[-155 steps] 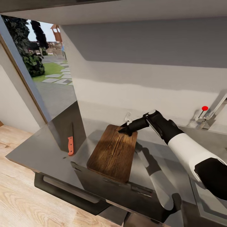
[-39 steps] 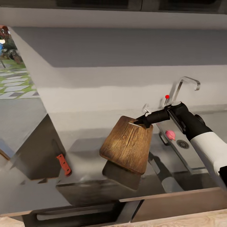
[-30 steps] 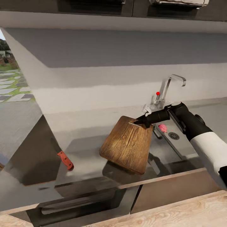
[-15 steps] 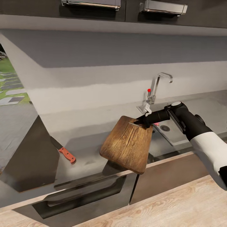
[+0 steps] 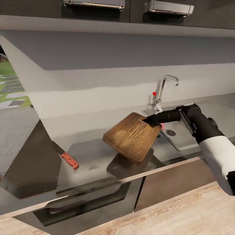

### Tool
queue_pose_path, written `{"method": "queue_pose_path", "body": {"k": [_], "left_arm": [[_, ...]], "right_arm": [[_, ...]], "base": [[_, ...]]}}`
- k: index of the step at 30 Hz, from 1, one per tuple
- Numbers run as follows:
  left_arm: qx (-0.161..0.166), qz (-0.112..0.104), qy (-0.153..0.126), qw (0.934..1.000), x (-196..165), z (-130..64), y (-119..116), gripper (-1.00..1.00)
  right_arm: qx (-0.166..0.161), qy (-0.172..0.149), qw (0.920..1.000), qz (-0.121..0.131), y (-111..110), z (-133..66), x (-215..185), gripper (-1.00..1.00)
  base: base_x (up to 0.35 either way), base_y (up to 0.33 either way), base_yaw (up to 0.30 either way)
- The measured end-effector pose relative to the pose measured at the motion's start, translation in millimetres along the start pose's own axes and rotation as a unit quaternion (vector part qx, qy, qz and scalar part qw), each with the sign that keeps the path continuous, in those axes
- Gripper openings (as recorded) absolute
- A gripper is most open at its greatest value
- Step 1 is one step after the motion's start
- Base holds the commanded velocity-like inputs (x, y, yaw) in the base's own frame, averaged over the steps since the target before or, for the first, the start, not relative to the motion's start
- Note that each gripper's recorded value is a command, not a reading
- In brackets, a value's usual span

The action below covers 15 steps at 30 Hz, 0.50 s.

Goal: In the kitchen, take the Vidalia onion out of the sink, dice it on the chopping board with the paring knife, put the diced onion into the bowl on the countertop, then place both the paring knife and the chopping board into the sink.

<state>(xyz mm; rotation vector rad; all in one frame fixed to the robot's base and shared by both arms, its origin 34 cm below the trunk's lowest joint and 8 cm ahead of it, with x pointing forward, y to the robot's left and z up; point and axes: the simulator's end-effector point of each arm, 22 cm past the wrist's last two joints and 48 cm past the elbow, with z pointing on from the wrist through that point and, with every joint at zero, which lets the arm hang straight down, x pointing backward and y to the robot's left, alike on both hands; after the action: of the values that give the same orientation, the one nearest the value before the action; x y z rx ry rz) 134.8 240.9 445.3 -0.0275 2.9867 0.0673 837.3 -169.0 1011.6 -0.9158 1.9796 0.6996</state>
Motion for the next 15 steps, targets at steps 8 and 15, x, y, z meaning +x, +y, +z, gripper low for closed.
{"method": "queue_pose_path", "body": {"k": [8, 15], "left_arm": [[0.0, 0.0, 0.0, 1.0, 0.1, 0.0, -0.3, 1.0], [0.0, 0.0, 0.0, 1.0, 0.2, 0.0, -0.5, 1.0]], "right_arm": [[0.041, 0.002, 0.9991, 0.012, -17.9, -0.4, 0.6, -1.0], [0.1, 0.003, 0.9949, 0.016, -38.5, 5.4, -2.3, -1.0]], "base": [[0.0, 0.0, 0.0], [0.0, 0.0, 0.0]]}}
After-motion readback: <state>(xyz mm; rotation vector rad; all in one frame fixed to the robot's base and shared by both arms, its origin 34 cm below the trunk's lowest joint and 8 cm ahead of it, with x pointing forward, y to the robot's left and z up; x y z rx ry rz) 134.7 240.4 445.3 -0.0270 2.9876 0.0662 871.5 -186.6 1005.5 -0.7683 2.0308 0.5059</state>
